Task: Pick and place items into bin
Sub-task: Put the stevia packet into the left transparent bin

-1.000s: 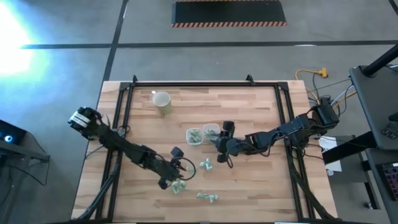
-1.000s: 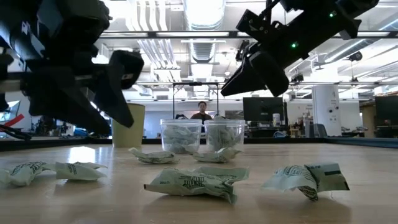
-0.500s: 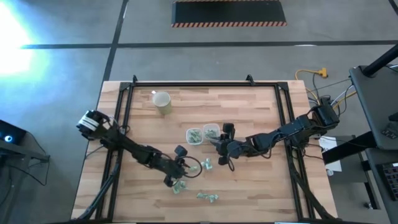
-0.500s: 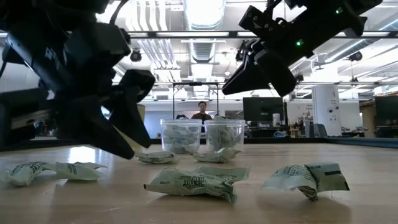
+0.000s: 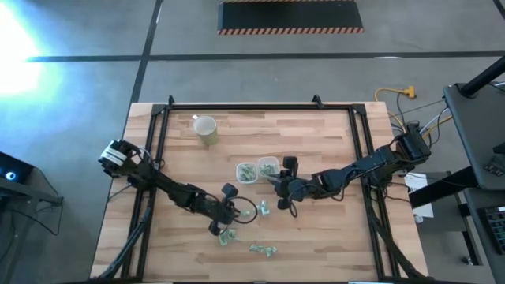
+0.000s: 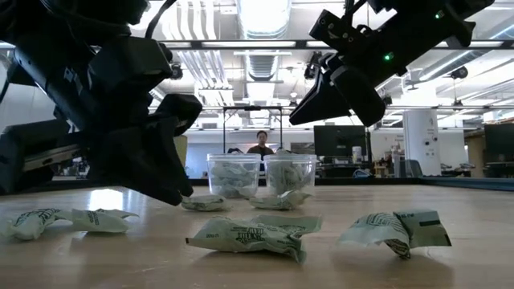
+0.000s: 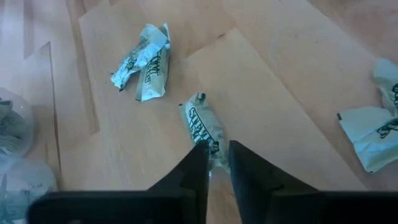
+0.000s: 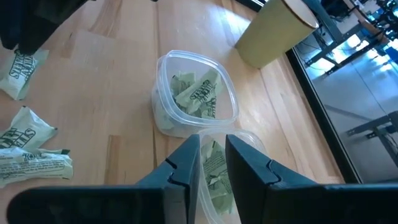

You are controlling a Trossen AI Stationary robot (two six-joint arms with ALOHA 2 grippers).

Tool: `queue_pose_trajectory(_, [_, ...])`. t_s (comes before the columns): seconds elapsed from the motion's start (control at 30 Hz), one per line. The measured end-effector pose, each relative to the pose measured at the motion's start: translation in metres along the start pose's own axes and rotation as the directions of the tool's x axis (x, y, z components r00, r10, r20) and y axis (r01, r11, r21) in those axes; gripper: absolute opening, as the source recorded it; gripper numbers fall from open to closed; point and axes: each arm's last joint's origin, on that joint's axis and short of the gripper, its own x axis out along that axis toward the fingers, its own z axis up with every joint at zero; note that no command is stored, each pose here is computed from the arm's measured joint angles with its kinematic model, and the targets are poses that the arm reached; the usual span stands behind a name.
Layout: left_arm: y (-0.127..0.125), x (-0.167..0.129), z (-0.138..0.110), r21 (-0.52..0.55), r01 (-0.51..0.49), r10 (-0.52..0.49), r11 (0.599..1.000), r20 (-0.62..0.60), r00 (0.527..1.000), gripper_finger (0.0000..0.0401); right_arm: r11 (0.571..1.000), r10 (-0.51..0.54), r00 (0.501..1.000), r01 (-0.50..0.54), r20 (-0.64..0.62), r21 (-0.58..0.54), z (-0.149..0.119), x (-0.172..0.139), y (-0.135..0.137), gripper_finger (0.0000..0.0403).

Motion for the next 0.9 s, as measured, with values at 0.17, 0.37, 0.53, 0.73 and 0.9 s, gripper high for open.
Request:
queue_pose_trajectory(0.17, [0.001, 0.000, -0.002, 0.003, 0.002, -0.002, 1.000, -0.022, 1.000, 0.0006, 1.000, 0.000, 1.000, 0.000, 0.000, 0.004, 0.000, 0.000, 0.000, 0.0068])
queue_pose_trajectory(0.37, [0.003, 0.000, -0.004, 0.004, -0.036, 0.036, 0.999, -0.045, 0.998, 0.0001, 1.000, 0.000, 1.000, 0.000, 0.000, 0.006, 0.000, 0.000, 0.000, 0.0068])
queue_pose_trajectory(0.53, [0.006, -0.003, -0.001, 0.002, -0.083, 0.083, 0.997, -0.041, 0.996, 0.0000, 1.000, 0.000, 1.000, 0.000, -0.001, 0.006, 0.000, 0.000, 0.000, 0.0068])
queue_pose_trajectory(0.73, [0.011, -0.010, 0.004, -0.005, -0.196, 0.196, 0.981, -0.035, 0.980, 0.0000, 1.000, 0.001, 1.000, -0.001, -0.006, 0.002, -0.001, 0.000, 0.000, 0.0068])
queue_pose_trajectory(0.9, [0.015, -0.013, 0.007, 0.007, -0.336, 0.336, 0.942, -0.037, 0.941, 0.0000, 1.000, 0.001, 1.000, -0.001, -0.006, 0.002, -0.001, 0.000, 0.000, 0.0068])
